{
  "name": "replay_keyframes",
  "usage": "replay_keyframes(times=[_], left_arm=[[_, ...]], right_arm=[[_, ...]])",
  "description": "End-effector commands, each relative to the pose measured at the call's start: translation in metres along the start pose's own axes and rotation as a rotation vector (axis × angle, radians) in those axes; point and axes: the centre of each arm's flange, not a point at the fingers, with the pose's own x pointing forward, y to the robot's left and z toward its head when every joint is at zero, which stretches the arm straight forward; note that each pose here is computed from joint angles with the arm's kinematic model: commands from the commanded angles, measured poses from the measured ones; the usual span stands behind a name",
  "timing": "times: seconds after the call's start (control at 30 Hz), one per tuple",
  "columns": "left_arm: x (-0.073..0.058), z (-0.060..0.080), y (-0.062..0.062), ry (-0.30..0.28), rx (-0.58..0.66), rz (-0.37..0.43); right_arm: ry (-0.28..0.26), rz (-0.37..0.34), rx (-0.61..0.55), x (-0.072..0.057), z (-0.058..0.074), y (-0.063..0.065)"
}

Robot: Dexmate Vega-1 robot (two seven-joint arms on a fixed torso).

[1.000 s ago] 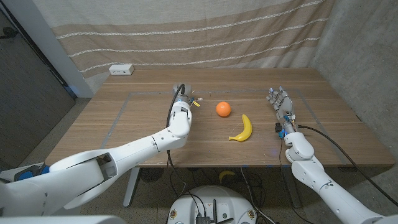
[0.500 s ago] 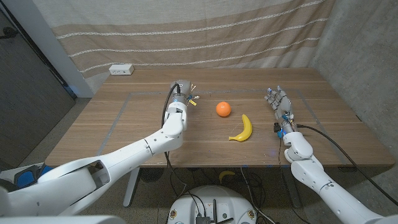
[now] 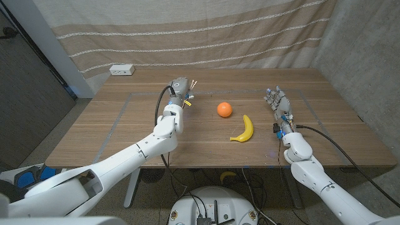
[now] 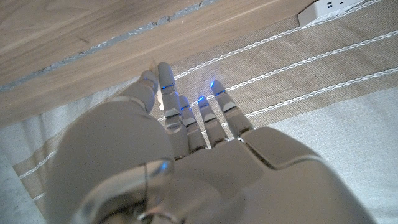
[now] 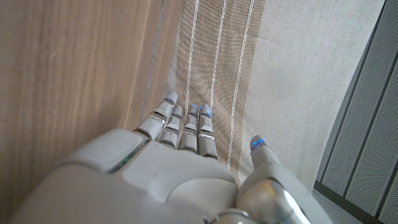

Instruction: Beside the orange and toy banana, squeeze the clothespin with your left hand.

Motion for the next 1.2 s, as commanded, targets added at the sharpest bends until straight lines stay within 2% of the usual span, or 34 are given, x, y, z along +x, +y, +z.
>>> replay_keyframes(times=[0.03, 0.33, 0.73, 1.2], left_arm=[[-0.010, -0.019, 0.007, -0.043, -0.146, 0.081], [-0.014, -0.030, 0.014, -0.047, -0.255, 0.090], [-0.019, -0.042, 0.019, -0.111, -0.355, 0.074], [-0.019, -0.054, 0.026, -0.135, -0.503, -0.011]], right_arm=[[0.003, 0.008, -0.014, -0.003, 0.002, 0.010], [0.002, 0.019, -0.030, -0.003, 0.006, 0.017], [-0.004, 0.028, -0.045, -0.003, 0.012, 0.025], [-0.007, 0.035, -0.059, -0.003, 0.015, 0.031]])
